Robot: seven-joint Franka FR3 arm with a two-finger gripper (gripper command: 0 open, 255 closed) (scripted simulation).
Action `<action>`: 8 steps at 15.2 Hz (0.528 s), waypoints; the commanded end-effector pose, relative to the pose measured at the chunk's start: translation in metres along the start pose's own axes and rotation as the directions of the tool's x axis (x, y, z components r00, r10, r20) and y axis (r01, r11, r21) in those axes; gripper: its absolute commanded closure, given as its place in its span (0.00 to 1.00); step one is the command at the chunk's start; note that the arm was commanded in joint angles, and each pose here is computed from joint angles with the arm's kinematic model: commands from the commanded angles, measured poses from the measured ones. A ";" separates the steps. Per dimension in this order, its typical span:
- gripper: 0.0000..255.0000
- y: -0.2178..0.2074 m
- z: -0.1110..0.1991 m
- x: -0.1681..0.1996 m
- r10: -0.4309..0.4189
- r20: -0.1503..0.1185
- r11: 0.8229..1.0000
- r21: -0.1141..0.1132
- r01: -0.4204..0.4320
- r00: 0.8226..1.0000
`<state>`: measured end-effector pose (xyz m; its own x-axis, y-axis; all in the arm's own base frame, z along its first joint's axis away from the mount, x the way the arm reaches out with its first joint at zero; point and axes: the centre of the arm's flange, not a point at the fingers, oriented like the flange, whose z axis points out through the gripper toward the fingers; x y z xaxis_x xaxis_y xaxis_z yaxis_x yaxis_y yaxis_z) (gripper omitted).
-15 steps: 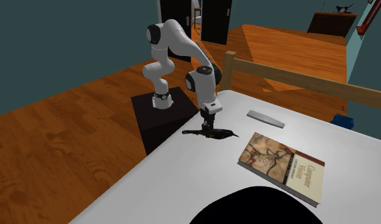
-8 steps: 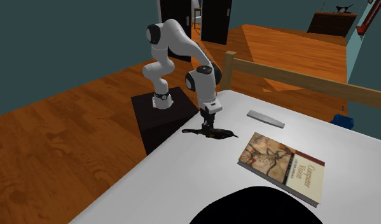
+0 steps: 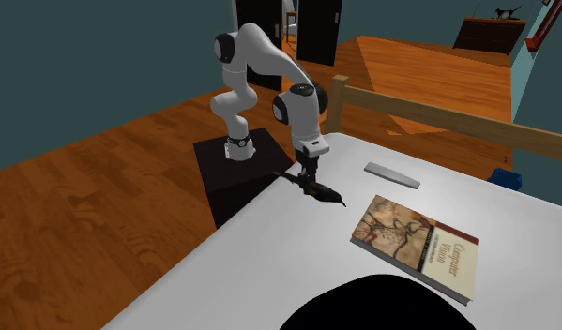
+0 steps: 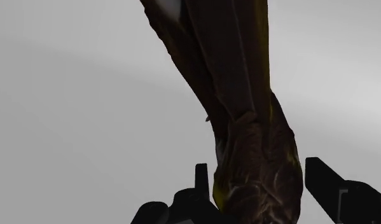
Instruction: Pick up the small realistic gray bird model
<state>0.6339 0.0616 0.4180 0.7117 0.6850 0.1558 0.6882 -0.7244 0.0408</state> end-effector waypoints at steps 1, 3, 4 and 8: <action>1.00 0.000 -0.011 0.002 0.000 0.000 1.000 0.000 0.000 1.000; 1.00 0.001 -0.022 0.003 0.000 0.000 1.000 0.000 0.000 1.000; 1.00 0.001 -0.027 0.004 0.000 0.000 1.000 0.000 0.000 1.000; 1.00 0.002 -0.038 0.006 0.000 0.000 1.000 0.000 0.000 1.000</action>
